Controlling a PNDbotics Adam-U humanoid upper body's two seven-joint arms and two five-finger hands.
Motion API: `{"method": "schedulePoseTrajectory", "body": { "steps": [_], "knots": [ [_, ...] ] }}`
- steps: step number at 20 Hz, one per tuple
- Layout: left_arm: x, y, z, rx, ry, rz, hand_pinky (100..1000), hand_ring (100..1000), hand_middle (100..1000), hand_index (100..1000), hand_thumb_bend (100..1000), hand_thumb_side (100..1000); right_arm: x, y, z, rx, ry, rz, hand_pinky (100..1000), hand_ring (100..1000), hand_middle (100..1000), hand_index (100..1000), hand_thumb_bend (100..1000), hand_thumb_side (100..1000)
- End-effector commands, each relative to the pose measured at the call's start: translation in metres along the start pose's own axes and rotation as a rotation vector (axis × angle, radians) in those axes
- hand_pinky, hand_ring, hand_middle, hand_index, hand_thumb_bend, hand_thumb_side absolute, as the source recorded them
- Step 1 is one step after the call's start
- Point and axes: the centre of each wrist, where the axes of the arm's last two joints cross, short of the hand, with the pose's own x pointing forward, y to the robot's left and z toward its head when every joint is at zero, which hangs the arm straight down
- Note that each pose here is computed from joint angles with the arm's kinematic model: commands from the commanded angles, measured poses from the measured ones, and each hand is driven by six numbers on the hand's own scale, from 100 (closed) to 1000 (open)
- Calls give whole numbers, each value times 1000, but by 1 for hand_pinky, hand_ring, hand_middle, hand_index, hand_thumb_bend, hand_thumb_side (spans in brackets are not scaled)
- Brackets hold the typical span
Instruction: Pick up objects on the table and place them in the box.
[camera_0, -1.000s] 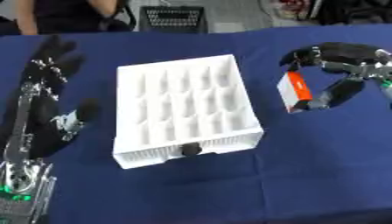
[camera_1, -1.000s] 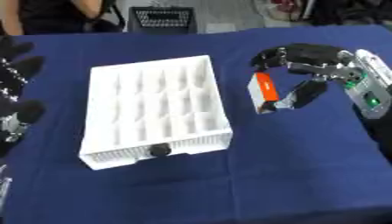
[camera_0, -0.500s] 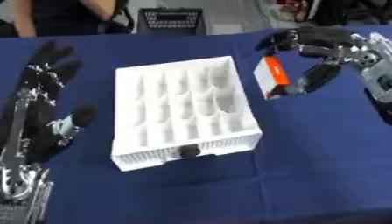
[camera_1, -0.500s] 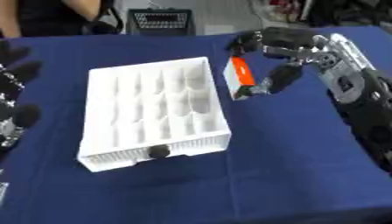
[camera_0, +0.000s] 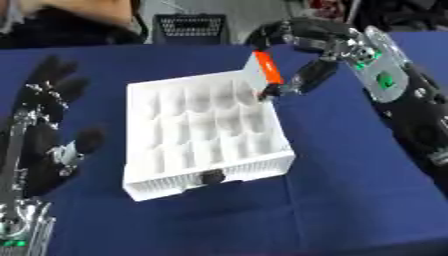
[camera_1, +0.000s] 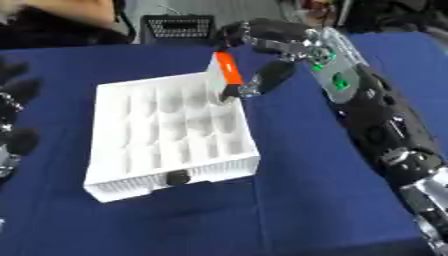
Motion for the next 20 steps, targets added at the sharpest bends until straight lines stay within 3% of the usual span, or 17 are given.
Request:
{"method": "schedulePoseTrajectory", "body": {
  "steps": [1,4,6,7,8,20],
  "knots": [
    [6,-1,-5,-10,-30,11,903,850,877,1000,1000,590,3,-15,-13,156,-154,133,791,864,871,771,391,605],
    [6,-2,-5,-12,-31,14,904,850,877,1000,1000,592,4,-13,-20,143,-163,124,790,862,870,773,386,615],
    [6,-2,-5,-11,-30,14,904,850,877,1000,1000,591,5,-9,-23,154,-175,124,798,870,882,893,592,719],
    [6,-1,-5,-10,-31,13,904,850,877,1000,1000,590,6,-6,-25,167,-183,128,803,875,896,982,627,784],
    [7,-1,-5,-9,-32,13,904,850,877,1000,1000,590,6,-4,-26,183,-190,131,820,886,910,1000,650,829],
    [6,-1,-5,-7,-30,14,905,851,878,1000,1000,589,10,-3,-27,231,-220,136,838,907,926,1000,657,866]
  ]
}}
